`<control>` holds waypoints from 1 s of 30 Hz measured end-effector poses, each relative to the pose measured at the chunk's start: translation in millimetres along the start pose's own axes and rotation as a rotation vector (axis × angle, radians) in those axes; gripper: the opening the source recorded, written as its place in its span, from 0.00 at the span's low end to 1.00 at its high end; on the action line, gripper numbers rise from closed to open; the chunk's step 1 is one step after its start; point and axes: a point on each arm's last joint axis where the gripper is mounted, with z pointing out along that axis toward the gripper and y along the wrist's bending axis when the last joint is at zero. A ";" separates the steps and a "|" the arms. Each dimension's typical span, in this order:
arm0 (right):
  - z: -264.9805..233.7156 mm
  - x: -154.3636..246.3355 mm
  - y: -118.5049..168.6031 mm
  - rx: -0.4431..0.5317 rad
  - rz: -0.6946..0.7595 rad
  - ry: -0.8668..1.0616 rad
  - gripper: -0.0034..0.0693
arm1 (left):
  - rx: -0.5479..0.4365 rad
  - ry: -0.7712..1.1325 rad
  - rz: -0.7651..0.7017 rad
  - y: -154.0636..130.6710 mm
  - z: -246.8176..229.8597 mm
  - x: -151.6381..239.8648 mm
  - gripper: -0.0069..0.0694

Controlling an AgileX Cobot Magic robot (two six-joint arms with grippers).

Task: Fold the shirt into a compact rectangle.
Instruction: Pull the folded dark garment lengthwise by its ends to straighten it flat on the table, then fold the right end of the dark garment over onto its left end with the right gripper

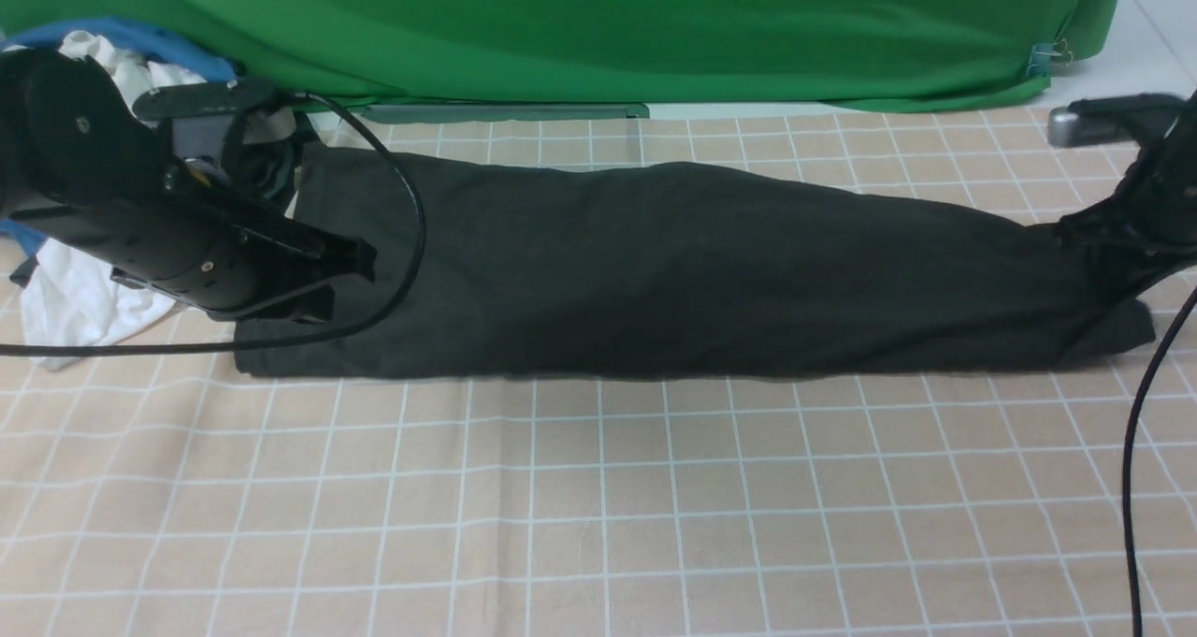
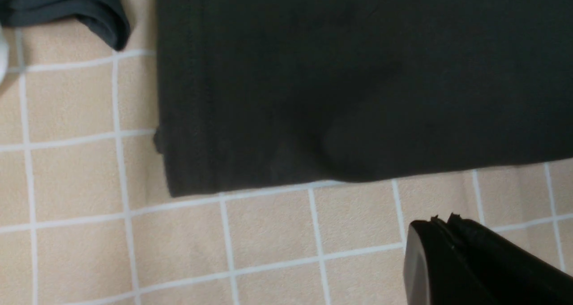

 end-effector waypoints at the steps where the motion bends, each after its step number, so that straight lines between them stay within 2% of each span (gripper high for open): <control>1: -9.1 0.7 -4.6 0.009 0.009 -0.005 0.19 | 0.000 0.003 0.000 0.0 0.0 0.2 0.11; 5: -43.4 4.2 -32.0 0.087 0.052 -0.032 0.19 | 0.001 0.005 0.000 0.0 0.0 0.4 0.11; 8: -59.5 3.7 -41.6 0.116 0.084 -0.053 0.19 | 0.001 0.008 0.000 -0.1 0.0 0.7 0.11; 10: -69.6 1.0 -40.7 0.116 0.088 -0.075 0.19 | 0.000 0.008 0.001 0.0 0.0 0.7 0.11; 14: -103.7 -13.7 -12.1 0.079 0.043 -0.178 0.19 | 0.000 0.008 0.001 0.0 0.0 0.7 0.11; 16: -121.9 -23.1 14.0 0.049 -0.004 -0.244 0.19 | 0.001 0.007 0.000 -0.1 0.0 0.6 0.11; 18: -138.0 -32.2 55.2 -0.002 -0.081 -0.307 0.19 | 0.001 0.006 -0.001 -0.2 -0.3 0.6 0.11; 19: -140.4 -33.8 63.7 -0.011 -0.097 -0.318 0.19 | 0.001 0.006 -0.001 -0.2 -0.3 0.6 0.11; 20: -149.2 -37.4 97.9 -0.051 -0.160 -0.359 0.19 | 0.001 0.007 -0.001 -0.2 -0.3 0.6 0.11; 23: -161.2 -38.6 163.4 -0.142 -0.247 -0.448 0.19 | 0.004 0.004 -0.003 -0.5 -0.8 0.3 0.11; 30: -168.7 -24.4 286.6 -0.364 -0.339 -0.608 0.19 | 0.007 -0.056 0.000 -3.0 -18.8 -3.1 0.11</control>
